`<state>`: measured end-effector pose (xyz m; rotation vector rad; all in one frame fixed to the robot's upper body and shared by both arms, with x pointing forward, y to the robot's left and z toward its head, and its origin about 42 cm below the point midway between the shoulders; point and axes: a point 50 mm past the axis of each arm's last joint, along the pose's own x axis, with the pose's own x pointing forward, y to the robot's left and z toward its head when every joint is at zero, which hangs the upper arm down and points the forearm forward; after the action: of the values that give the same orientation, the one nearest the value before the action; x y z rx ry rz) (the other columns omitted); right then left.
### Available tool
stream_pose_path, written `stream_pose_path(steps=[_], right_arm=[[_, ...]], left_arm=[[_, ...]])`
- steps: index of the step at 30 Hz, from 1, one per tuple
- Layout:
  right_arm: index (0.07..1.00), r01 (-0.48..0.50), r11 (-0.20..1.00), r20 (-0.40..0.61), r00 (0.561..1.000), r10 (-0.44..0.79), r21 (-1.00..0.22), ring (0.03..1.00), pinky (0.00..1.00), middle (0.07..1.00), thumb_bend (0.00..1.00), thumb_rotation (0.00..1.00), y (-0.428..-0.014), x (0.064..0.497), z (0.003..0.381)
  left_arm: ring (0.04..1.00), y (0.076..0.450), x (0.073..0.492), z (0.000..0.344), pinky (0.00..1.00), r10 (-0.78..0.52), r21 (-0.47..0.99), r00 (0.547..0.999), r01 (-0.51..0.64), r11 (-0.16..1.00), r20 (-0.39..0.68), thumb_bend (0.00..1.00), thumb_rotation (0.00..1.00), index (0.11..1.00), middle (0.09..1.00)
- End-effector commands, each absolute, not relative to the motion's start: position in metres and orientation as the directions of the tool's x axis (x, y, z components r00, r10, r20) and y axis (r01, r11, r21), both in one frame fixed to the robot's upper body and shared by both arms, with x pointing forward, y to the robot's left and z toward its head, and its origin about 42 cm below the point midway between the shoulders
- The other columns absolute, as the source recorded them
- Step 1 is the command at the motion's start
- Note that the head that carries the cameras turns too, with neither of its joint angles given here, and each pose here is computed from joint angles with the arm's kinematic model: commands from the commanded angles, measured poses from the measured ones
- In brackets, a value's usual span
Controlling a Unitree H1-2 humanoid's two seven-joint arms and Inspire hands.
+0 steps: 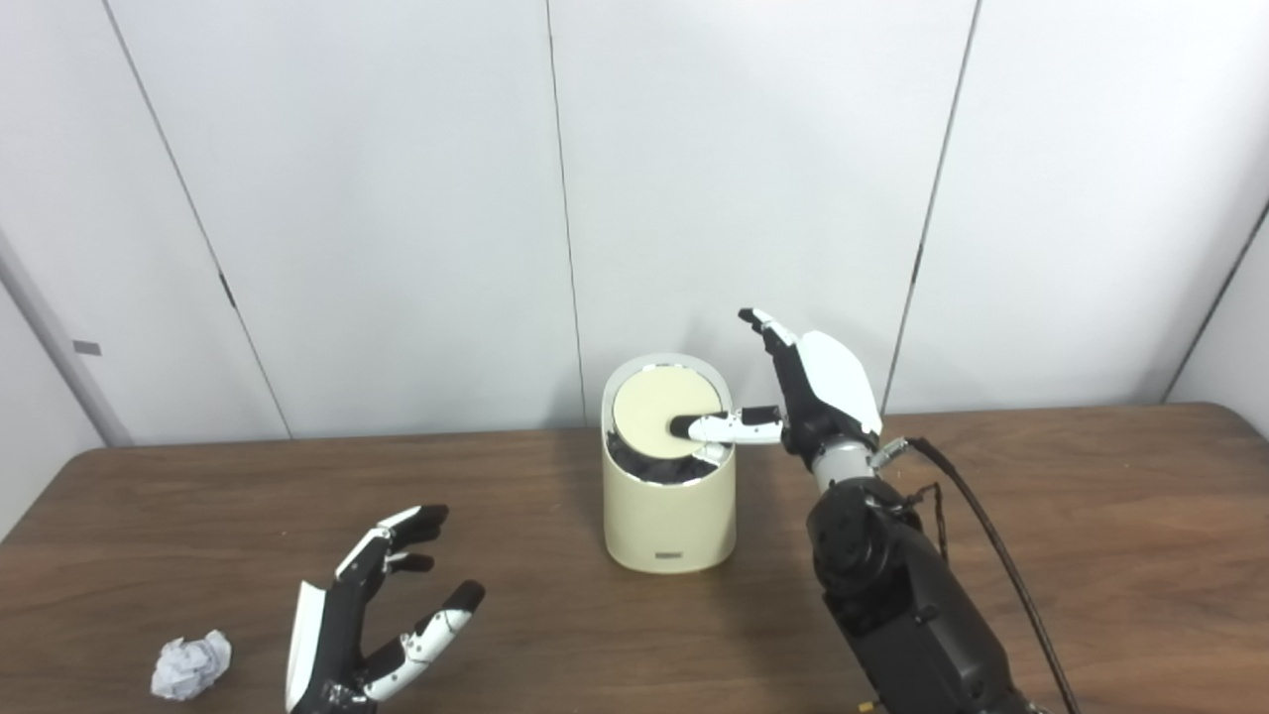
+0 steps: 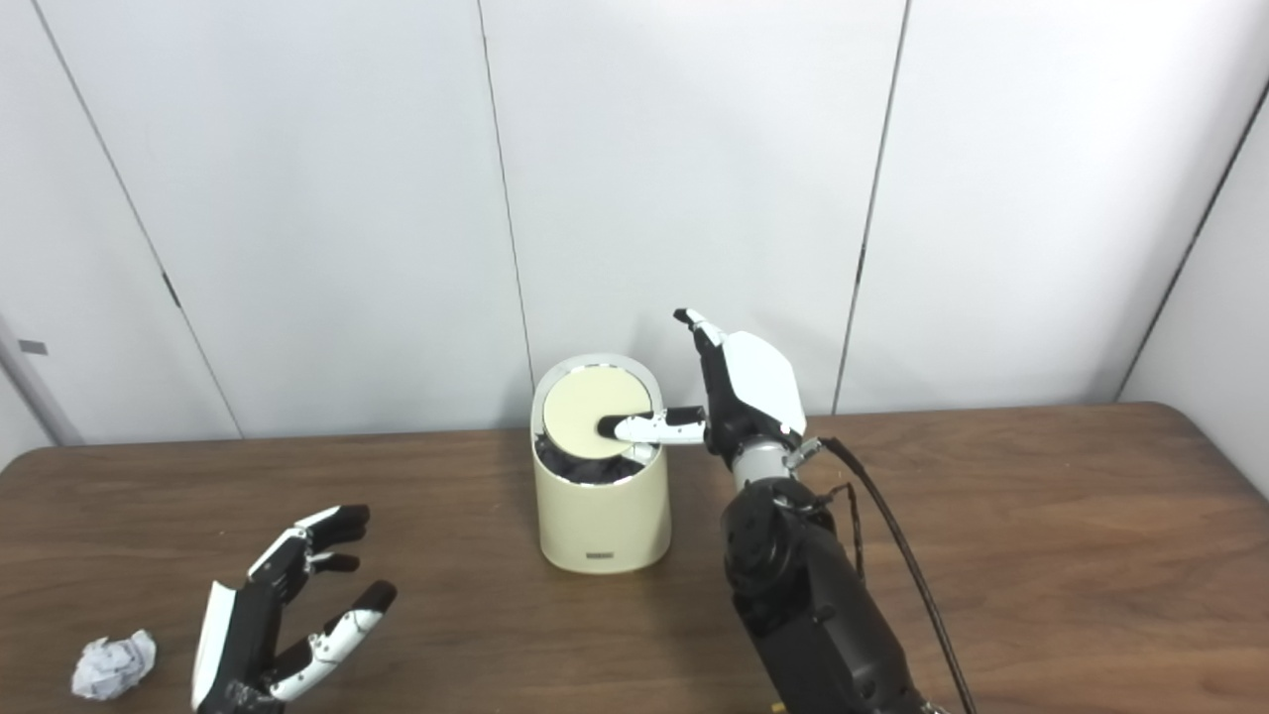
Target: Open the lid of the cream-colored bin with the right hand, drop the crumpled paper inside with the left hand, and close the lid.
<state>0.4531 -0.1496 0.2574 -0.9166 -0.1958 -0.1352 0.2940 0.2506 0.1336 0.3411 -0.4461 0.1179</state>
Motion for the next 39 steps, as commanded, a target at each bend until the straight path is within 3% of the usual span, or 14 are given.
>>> stream_pose_path(steps=[1,9,12,14,27,31,39], right_arm=[[0.890,0.235,0.582,0.277,0.961,-0.017,-0.779,0.849,0.74,0.891,0.98,0.37,-0.143,0.456,0.274],[0.874,0.262,0.539,0.301,0.953,-0.016,-0.801,0.834,0.75,0.875,0.95,0.24,-0.144,0.455,0.272],[0.873,0.263,0.531,0.303,0.953,-0.012,-0.806,0.830,0.75,0.873,0.94,0.24,-0.145,0.455,0.272],[0.885,0.252,0.546,0.293,0.956,-0.013,-0.799,0.845,0.76,0.886,0.92,0.30,-0.145,0.454,0.273],[0.909,0.228,0.600,0.291,0.957,0.008,-0.766,0.865,0.76,0.904,0.87,0.89,-0.146,0.448,0.275],[0.901,0.224,0.610,0.295,0.955,0.017,-0.760,0.863,0.75,0.899,0.87,0.98,-0.148,0.445,0.275],[0.893,0.208,0.646,0.301,0.953,0.036,-0.734,0.828,0.69,0.877,0.89,1.00,-0.154,0.435,0.270]], left_arm=[[0.754,0.243,0.286,0.126,0.64,0.046,0.274,0.903,-0.178,0.945,0.427,0.74,0.46,0.742,0.768],[0.755,0.243,0.286,0.127,0.65,0.044,0.274,0.901,-0.178,0.945,0.432,0.74,0.45,0.739,0.767],[0.754,0.243,0.287,0.127,0.64,0.046,0.271,0.901,-0.178,0.946,0.431,0.74,0.46,0.738,0.766],[0.755,0.243,0.287,0.127,0.64,0.046,0.270,0.900,-0.178,0.946,0.433,0.74,0.45,0.738,0.766],[0.751,0.246,0.289,0.124,0.63,0.039,0.287,0.901,-0.179,0.941,0.432,0.74,0.47,0.738,0.762],[0.748,0.247,0.289,0.124,0.63,0.043,0.276,0.902,-0.175,0.945,0.429,0.75,0.46,0.735,0.757],[0.750,0.250,0.289,0.123,0.63,0.036,0.274,0.901,-0.169,0.947,0.432,0.73,0.45,0.736,0.760]])
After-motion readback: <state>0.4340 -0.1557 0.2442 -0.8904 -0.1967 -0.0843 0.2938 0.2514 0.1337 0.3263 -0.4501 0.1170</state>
